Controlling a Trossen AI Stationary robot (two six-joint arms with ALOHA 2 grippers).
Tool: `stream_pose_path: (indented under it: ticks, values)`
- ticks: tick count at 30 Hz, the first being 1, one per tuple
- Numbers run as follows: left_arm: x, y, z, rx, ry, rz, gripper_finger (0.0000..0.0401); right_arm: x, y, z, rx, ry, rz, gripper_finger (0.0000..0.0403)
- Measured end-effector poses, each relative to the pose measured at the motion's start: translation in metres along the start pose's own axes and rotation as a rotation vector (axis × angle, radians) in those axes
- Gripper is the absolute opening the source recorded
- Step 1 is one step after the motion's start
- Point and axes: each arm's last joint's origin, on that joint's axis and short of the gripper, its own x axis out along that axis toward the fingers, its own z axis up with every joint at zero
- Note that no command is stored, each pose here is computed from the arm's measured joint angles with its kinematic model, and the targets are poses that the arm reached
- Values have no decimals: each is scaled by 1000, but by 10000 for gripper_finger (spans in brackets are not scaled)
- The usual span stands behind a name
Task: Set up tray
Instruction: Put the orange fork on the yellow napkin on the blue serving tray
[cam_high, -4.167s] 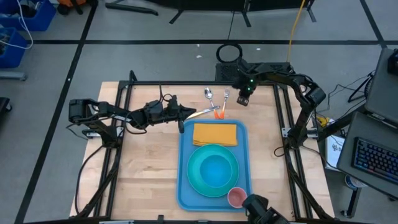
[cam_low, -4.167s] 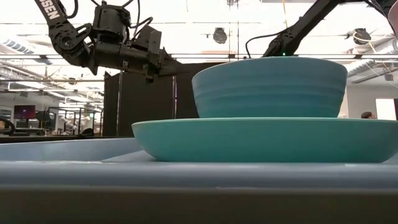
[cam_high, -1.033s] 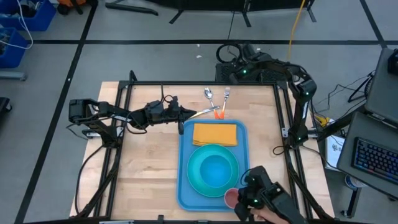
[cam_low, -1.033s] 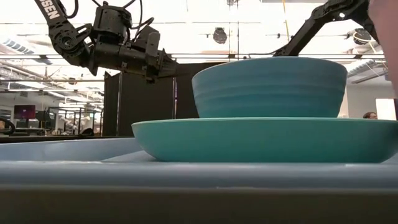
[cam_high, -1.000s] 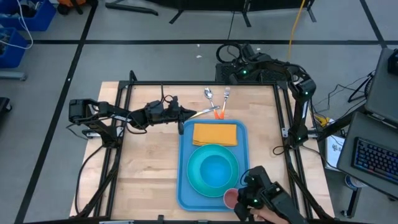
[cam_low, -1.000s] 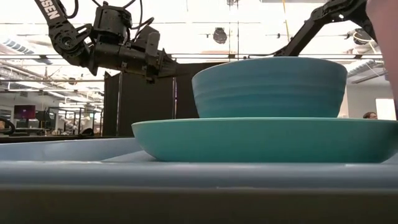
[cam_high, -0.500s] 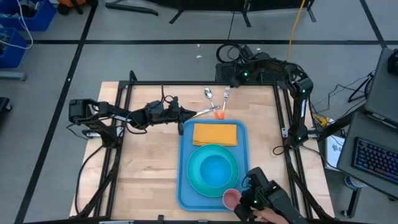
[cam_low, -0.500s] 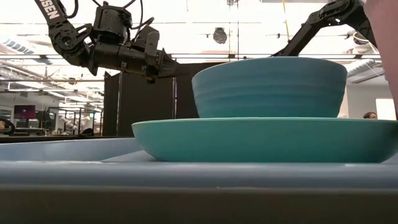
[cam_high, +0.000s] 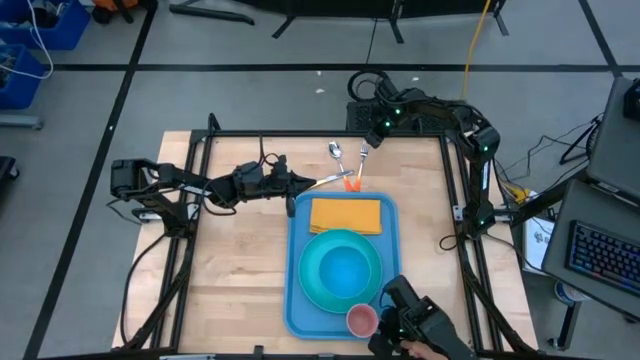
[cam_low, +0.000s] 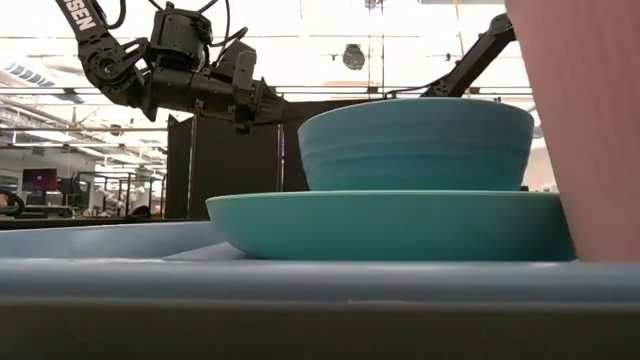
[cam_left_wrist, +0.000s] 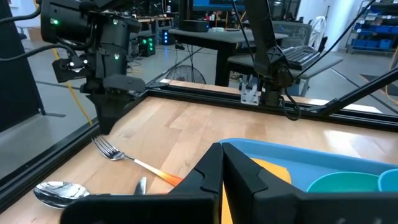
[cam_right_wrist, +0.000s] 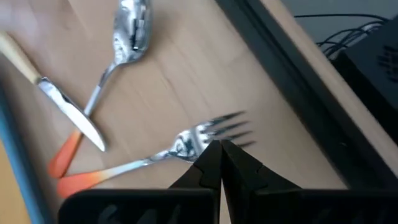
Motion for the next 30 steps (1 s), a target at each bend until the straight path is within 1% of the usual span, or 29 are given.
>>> stream_pose_path:
  ticks: [8,11,14,17,20,22,25,28,30]
  values:
    - [0,0,0,4,0,0,6,2,4,0,-23,18,-32,0]
    - [0,0,0,4,0,0,16,-3,5,-2,-80,52,-70,0]
    - [0,0,0,3,1,-1,15,-12,6,-4,-101,85,-135,0]
    - [0,0,-1,3,5,-1,4,-22,9,-3,-110,75,-188,0]
    - [0,0,-1,2,10,-1,8,-33,14,1,-146,46,-263,0]
    - [0,0,-1,1,12,-1,16,-40,16,8,-185,-19,-317,0]
    - [0,0,-2,0,19,-1,18,-52,19,16,-146,-114,-363,0]
    - [0,0,-2,-1,23,-1,7,-57,22,18,-118,-148,-379,0]
    - [0,-1,-3,-2,29,-8,4,-57,23,16,-69,-134,-379,0]
